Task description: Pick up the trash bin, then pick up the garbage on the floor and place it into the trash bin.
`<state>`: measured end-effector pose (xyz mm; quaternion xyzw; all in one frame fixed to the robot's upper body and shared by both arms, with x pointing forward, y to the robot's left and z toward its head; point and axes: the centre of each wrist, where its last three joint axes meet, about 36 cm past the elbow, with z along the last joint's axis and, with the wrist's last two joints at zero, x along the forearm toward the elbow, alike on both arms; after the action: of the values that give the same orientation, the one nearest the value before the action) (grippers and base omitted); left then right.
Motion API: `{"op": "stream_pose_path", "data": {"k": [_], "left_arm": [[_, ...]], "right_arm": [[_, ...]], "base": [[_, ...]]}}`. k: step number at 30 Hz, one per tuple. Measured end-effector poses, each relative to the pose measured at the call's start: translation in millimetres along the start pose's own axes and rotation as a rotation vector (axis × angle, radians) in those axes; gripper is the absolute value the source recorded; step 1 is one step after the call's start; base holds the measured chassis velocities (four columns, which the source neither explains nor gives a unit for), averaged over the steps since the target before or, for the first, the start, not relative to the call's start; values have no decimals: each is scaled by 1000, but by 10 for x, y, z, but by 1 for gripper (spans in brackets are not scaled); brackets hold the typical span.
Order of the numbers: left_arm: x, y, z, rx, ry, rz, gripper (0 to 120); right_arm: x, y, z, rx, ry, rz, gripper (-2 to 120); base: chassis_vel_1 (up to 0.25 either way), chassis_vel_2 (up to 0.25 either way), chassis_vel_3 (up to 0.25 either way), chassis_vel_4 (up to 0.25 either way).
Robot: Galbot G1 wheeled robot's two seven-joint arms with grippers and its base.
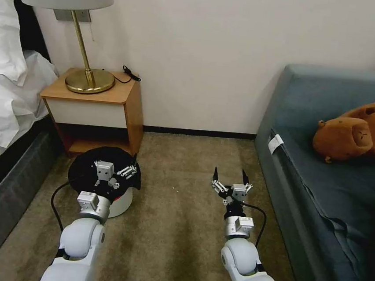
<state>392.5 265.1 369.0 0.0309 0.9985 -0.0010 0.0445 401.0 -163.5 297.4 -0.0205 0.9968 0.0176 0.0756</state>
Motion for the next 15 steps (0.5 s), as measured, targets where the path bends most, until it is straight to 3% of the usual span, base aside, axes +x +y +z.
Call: {"op": "stream_pose_path", "data": {"k": [15], "left_arm": [[3, 14, 16, 17, 17, -12, 98]], "right_arm": [[0, -10, 17, 5, 3, 0, 100]], "base": [[0, 0, 0, 0]]}}
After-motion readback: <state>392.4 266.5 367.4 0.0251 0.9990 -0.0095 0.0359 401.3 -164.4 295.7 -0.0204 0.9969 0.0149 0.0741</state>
